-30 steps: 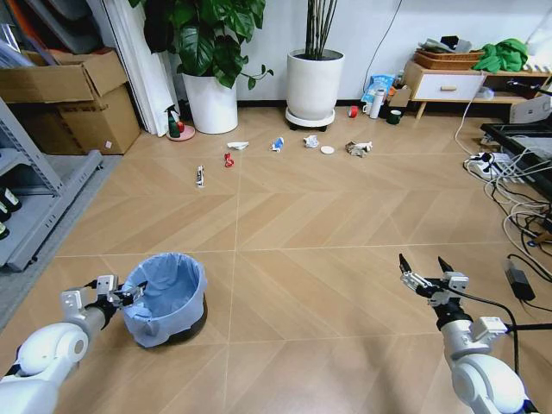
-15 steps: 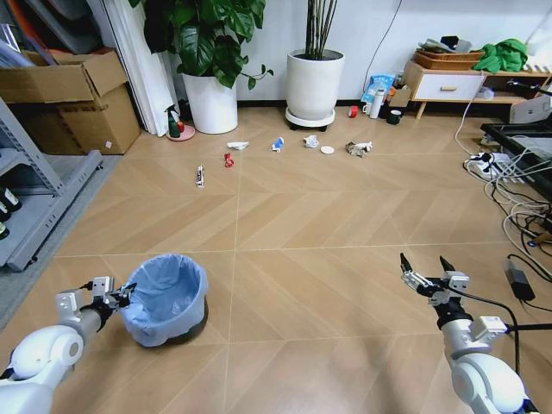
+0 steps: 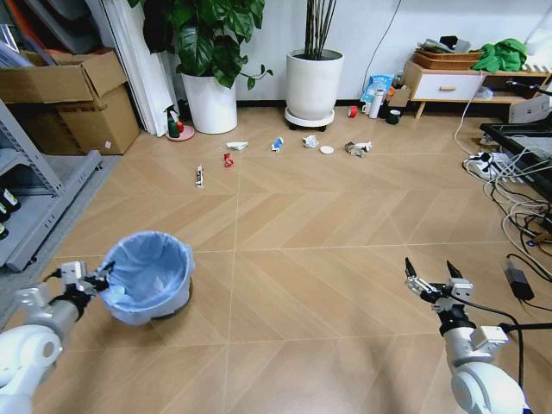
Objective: Pick up the trash bin and place the garbage on the floor into it.
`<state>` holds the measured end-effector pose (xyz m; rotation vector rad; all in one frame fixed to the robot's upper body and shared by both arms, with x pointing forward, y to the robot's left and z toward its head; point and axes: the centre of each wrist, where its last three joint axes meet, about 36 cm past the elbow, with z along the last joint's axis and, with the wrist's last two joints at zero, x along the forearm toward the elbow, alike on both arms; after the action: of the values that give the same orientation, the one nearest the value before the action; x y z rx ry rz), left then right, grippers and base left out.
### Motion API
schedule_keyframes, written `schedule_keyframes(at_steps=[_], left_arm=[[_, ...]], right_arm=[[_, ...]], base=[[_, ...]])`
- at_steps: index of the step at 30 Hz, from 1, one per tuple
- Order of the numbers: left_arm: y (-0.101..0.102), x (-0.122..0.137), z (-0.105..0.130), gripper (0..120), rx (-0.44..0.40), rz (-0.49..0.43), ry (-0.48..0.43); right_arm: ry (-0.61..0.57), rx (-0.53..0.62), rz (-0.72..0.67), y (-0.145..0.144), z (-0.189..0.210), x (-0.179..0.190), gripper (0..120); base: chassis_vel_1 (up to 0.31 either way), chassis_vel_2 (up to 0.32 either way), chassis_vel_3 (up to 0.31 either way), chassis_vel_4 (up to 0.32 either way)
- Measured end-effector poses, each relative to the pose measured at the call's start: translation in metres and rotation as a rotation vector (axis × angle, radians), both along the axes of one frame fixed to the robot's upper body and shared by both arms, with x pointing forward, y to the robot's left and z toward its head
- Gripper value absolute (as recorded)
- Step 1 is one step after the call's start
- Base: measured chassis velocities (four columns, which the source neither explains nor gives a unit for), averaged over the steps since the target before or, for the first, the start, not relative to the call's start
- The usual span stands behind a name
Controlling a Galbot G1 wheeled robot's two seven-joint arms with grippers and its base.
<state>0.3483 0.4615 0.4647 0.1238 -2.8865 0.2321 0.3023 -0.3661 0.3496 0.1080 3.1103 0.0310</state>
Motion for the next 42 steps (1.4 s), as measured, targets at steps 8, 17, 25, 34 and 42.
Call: schedule_keyframes(at_steps=[8, 17, 25, 34, 42], left_arm=[[0.000, -0.007, 0.003, 0, 0.001, 0.004, -0.023], [-0.009, -0.002, 0.000, 0, -0.011, -0.016, -0.014], [-0.010, -0.001, 0.000, 0, -0.014, -0.018, -0.008], [-0.009, -0.001, 0.000, 0, -0.021, -0.018, -0.008], [-0.010, -0.001, -0.001, 0, -0.024, -0.018, -0.004]], right_arm=[[0.006, -0.013, -0.004, -0.004, -0.004, 0.000, 100], [0.001, -0.033, -0.011, -0.009, -0.006, -0.001, 100], [-0.012, -0.046, -0.012, -0.010, -0.008, -0.001, 100], [-0.013, -0.050, -0.011, -0.009, -0.010, 0.000, 100], [-0.013, -0.091, -0.015, -0.015, -0.012, 0.001, 100]], base=[[0.000, 0.000, 0.000, 0.000], [-0.050, 0.049, 0.041, -0.046], [-0.033, 0.037, 0.035, -0.029], [-0.009, 0.008, 0.011, -0.009], [-0.105, 0.117, 0.109, -0.121]])
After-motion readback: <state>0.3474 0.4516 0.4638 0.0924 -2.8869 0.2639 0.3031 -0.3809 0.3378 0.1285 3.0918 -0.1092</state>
